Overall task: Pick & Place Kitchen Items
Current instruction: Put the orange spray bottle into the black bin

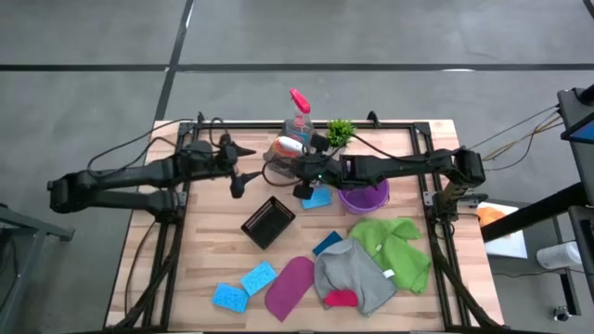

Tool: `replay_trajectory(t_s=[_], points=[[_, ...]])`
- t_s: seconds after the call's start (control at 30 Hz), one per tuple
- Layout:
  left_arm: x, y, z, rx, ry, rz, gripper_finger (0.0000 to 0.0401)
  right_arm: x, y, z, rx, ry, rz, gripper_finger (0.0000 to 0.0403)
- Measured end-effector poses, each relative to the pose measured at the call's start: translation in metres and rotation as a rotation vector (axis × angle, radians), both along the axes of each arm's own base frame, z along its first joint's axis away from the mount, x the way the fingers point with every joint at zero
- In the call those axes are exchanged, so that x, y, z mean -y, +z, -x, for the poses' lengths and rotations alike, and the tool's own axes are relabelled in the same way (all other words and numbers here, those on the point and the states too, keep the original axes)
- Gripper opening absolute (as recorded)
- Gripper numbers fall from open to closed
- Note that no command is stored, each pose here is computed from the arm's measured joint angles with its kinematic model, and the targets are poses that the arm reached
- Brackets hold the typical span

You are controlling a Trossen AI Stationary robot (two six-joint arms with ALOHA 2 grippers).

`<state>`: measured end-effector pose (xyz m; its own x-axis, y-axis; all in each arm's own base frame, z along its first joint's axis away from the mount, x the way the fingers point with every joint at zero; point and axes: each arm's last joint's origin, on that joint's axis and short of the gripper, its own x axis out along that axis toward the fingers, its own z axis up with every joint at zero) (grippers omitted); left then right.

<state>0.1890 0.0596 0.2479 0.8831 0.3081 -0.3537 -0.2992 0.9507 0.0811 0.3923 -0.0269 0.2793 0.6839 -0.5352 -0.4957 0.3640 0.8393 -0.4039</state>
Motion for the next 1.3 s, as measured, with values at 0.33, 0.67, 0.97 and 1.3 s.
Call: replay_trajectory(t_s=[0.33, 0.67, 0.97, 1.3], points=[[-0.014, -0.035, -0.035, -0.099, 0.1, -0.013, 0.0335, 0.011, 0.009, -0.004, 0.066, -0.013, 0.031, 0.0018], [-0.024, -0.061, -0.051, -0.175, 0.22, -0.047, 0.0335, 0.024, 0.012, -0.003, 0.081, -0.044, 0.034, 0.0018], [-0.023, -0.059, -0.05, -0.158, 0.227, -0.033, 0.0335, 0.042, 0.018, -0.002, 0.093, -0.088, 0.042, 0.0018], [-0.021, -0.054, -0.048, -0.14, 0.198, -0.023, 0.0335, 0.059, 0.017, 0.002, 0.08, -0.13, 0.043, 0.0018]])
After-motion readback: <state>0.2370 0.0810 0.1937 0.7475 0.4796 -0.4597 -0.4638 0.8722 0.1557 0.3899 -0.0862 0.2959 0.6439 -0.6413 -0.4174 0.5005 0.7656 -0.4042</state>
